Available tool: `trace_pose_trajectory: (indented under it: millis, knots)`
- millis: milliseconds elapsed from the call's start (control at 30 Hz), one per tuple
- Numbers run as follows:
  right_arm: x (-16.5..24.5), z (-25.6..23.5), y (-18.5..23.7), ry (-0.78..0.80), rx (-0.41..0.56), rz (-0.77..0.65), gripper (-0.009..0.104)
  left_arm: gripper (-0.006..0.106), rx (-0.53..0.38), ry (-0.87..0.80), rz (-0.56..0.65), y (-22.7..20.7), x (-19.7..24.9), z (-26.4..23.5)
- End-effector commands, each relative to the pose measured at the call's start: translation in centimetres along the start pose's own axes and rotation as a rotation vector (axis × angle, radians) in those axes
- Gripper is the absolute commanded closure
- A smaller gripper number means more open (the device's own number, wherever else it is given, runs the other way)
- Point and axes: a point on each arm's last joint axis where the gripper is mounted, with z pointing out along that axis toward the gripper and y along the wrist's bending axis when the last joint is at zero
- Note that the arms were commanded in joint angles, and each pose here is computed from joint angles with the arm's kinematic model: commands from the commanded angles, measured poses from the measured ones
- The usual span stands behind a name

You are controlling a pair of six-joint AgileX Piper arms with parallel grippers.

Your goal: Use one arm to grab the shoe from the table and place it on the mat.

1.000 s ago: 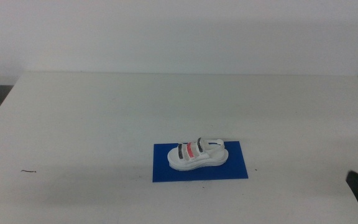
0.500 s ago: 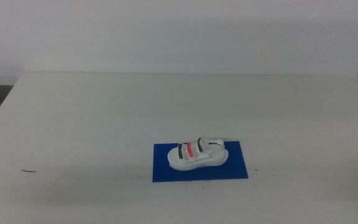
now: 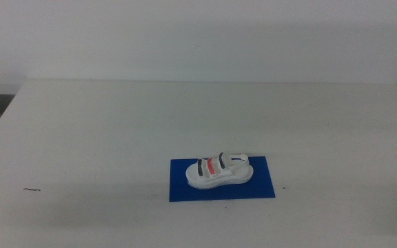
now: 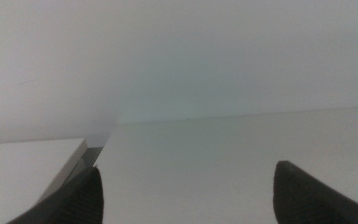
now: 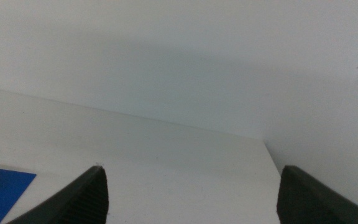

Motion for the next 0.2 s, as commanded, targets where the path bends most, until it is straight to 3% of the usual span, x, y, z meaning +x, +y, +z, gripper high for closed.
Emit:
trace_pose_trajectory:
  millis: [0,167]
  knots:
    - [0.11,-0.04,0.01,0.002,0.003,0.003,0.003,0.007,0.003,-0.007,-0.007,-0.02,-0.07,0.04]
    - [0.1,-0.04,0.01,0.001,0.002,0.008,0.003,0.007,0.003,-0.007,-0.007,-0.02,-0.07,0.04]
